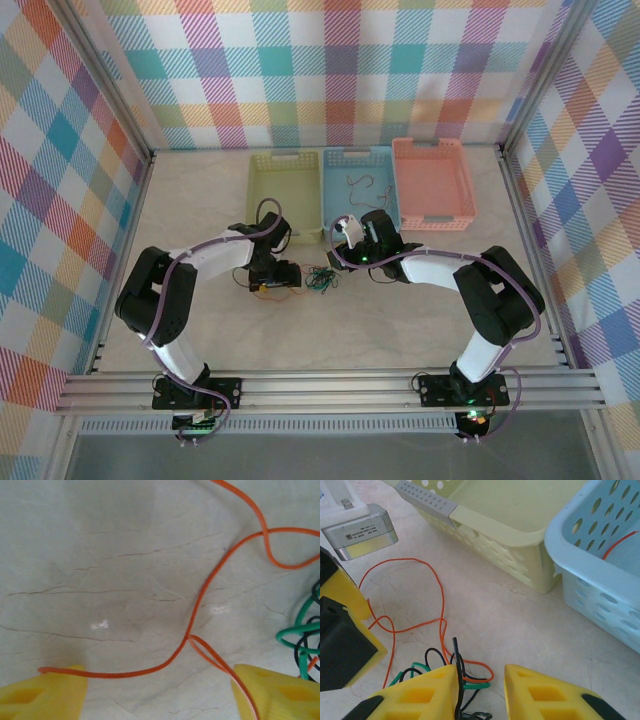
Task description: Untangle the cables
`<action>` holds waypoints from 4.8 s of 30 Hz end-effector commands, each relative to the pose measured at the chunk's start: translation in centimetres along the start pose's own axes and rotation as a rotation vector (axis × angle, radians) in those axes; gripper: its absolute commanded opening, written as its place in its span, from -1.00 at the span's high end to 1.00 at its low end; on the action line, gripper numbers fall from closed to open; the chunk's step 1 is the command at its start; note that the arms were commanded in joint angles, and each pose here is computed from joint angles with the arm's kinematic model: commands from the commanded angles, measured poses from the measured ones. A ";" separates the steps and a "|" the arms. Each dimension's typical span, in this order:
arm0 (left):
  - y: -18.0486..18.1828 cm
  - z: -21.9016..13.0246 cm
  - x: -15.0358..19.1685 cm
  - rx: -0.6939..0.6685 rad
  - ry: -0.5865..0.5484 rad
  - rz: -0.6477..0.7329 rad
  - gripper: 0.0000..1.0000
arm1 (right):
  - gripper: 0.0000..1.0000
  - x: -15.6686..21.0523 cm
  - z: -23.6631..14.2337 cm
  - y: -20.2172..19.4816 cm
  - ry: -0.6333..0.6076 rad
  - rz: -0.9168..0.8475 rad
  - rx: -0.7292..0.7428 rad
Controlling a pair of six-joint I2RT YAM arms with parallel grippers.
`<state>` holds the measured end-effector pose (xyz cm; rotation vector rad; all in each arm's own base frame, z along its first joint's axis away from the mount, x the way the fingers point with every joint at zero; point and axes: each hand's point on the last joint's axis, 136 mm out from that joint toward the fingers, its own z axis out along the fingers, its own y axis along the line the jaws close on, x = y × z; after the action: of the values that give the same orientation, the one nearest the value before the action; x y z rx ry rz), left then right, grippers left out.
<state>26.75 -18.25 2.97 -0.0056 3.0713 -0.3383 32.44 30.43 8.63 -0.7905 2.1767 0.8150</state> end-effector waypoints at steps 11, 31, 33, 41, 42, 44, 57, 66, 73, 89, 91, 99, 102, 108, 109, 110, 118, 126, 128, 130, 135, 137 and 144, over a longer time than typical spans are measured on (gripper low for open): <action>-1.3 0.1 0.5 0.037 0.016 0.020 0.57 | 0.38 -1.0 -0.3 0.5 -0.029 -0.006 -0.021; -1.5 -6.3 -0.7 0.060 -0.222 0.030 1.00 | 0.38 -1.1 -0.4 0.4 -0.034 -0.008 -0.015; -1.1 -7.4 -0.6 0.052 -0.246 0.029 1.00 | 0.38 -1.1 -0.5 0.3 -0.036 -0.008 -0.012; 0.7 -6.3 -0.7 -0.037 -0.211 -0.007 0.74 | 0.38 -1.1 -0.5 0.4 -0.038 -0.008 -0.013; 0.7 -5.8 -0.8 -0.036 -0.197 -0.010 0.61 | 0.38 -1.1 -0.5 0.4 -0.038 -0.008 -0.014; 0.5 -4.7 -1.3 -0.048 -0.169 -0.014 0.48 | 0.38 -1.1 -0.5 0.4 -0.037 -0.008 -0.013; 0.8 -3.4 -2.2 -0.073 -0.167 -0.041 -0.91 | 0.38 -1.2 -0.5 0.5 -0.039 -0.004 -0.023; -0.1 -0.2 -2.4 -0.067 -0.054 -0.004 -1.00 | 0.38 -1.1 -0.5 0.5 -0.037 -0.005 -0.018; -0.4 1.2 -2.0 -0.061 0.014 -0.002 -0.57 | 0.38 -1.1 -0.5 0.5 -0.037 -0.005 -0.020; -3.2 -1.2 -1.4 0.071 -0.033 0.024 1.00 | 0.38 -1.2 -0.7 0.4 -0.044 -0.007 -0.012; -3.5 -2.4 -1.5 0.096 -0.060 0.023 1.00 | 0.38 -1.3 -0.8 0.4 -0.051 -0.010 -0.007; -4.6 -7.0 -1.3 0.171 -0.146 0.036 1.00 | 0.38 -1.8 -1.6 0.1 -0.096 -0.021 0.031; -3.4 -7.0 -1.0 0.117 -0.156 0.039 0.40 | 0.38 -1.8 -1.9 -0.1 -0.108 -0.021 0.046; -2.9 -3.3 -0.1 0.071 -0.041 0.069 -0.70 | 0.38 -1.9 -1.9 -0.2 -0.107 -0.019 0.054; -3.0 -2.7 0.1 0.069 -0.026 0.072 -0.72 | 0.37 -1.8 -1.9 -0.2 -0.107 -0.019 0.054; -3.0 -2.3 0.1 0.064 -0.017 0.073 -0.72 | 0.37 -1.8 -1.9 -0.3 -0.106 -0.019 0.055; -2.1 0.0 0.4 -0.057 0.039 0.098 -0.38 | 0.36 -1.7 -1.8 -0.2 -0.100 -0.017 0.051; -2.2 0.7 0.5 -0.064 0.067 0.104 0.68 | 0.36 -1.8 -1.8 -0.2 -0.102 -0.018 0.049; -2.3 0.2 0.3 -0.059 0.044 0.103 0.97 | 0.36 -1.8 -1.8 -0.2 -0.100 -0.016 0.049; -2.7 -1.0 -0.2 -0.043 0.006 0.105 1.00 | 0.36 -1.8 -1.8 -0.2 -0.101 -0.017 0.052; -4.2 -6.3 -1.8 0.009 -0.131 0.114 1.00 | 0.36 -1.9 -2.2 -0.6 -0.116 -0.016 0.078; -4.9 -9.2 -2.5 0.039 -0.204 0.113 1.00 | 0.36 -2.0 -2.5 -1.0 -0.131 -0.014 0.106; -7.1 -20.5 -4.1 0.147 -0.450 0.114 1.00 | 0.36 -2.4 -4.7 -3.8 -0.205 0.030 0.301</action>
<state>30.58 -21.63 22.01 0.1122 2.6138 -0.4951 33.39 26.98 10.37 -0.6241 2.1127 0.6261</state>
